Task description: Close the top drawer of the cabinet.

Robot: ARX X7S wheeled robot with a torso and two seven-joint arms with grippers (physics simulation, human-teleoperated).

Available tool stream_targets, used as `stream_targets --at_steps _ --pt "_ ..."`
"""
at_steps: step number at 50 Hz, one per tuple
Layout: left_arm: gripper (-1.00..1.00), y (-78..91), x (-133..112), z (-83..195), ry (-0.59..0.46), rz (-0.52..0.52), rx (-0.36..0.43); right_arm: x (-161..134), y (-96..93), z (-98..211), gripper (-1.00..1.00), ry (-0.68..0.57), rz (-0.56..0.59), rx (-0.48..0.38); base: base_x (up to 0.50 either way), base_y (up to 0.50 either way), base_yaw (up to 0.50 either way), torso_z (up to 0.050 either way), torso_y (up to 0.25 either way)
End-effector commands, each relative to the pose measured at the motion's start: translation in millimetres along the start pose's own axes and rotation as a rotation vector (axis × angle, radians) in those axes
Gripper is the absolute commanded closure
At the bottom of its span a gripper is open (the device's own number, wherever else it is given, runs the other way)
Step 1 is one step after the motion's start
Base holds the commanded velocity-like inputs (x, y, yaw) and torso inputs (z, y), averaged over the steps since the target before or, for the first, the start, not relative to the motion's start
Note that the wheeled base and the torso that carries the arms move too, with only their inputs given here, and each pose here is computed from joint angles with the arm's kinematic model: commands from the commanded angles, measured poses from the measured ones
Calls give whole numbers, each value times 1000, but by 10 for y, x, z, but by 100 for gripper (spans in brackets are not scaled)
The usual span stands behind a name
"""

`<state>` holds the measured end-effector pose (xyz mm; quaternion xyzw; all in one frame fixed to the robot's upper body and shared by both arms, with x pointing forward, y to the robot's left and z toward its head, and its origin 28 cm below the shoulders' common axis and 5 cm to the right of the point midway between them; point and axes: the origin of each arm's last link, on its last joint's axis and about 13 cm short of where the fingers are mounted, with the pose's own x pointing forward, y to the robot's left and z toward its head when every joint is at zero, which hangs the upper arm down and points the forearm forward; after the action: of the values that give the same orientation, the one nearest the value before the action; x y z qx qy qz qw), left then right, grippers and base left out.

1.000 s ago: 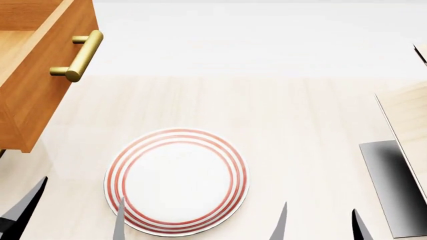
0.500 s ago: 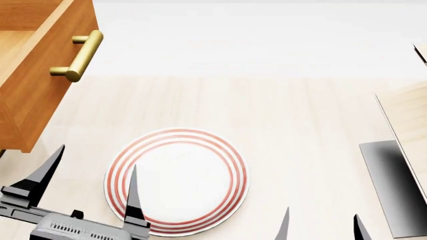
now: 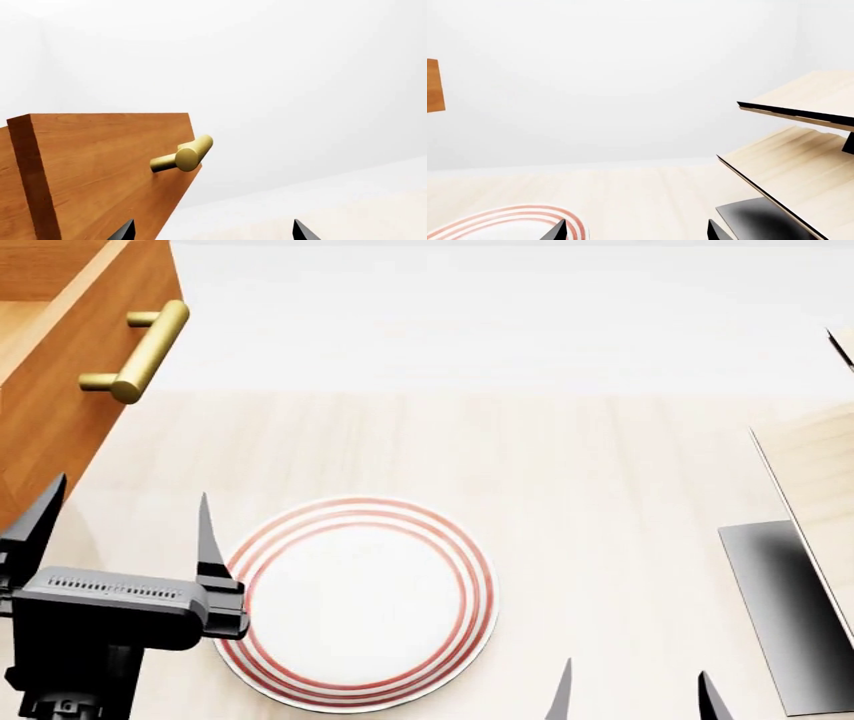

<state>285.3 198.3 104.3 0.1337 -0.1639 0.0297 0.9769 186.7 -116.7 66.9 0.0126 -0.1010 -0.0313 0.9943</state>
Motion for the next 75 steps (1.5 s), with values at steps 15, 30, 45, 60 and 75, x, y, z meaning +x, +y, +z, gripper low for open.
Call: stream_targets --at_steps 15,30,45,60,75 --pt "-100 80 142 -54 41 79 -23 2 6 -18 -100 6 3 1 0 0 0 0 0" --pt "-100 148 234 -53 65 127 -41 6 7 -23 -100 8 5 -1 0 0 0 0 0" --pt "-100 263 336 -29 79 176 -61 -2 8 -29 -100 8 5 -1 0 0 0 0 0" --pt "-100 357 460 -58 102 223 -61 1 17 -48 -100 14 8 -1 0 0 0 0 0" --pt "-100 452 579 -128 145 291 -85 -1 19 -58 -100 15 9 -2 0 0 0 0 0"
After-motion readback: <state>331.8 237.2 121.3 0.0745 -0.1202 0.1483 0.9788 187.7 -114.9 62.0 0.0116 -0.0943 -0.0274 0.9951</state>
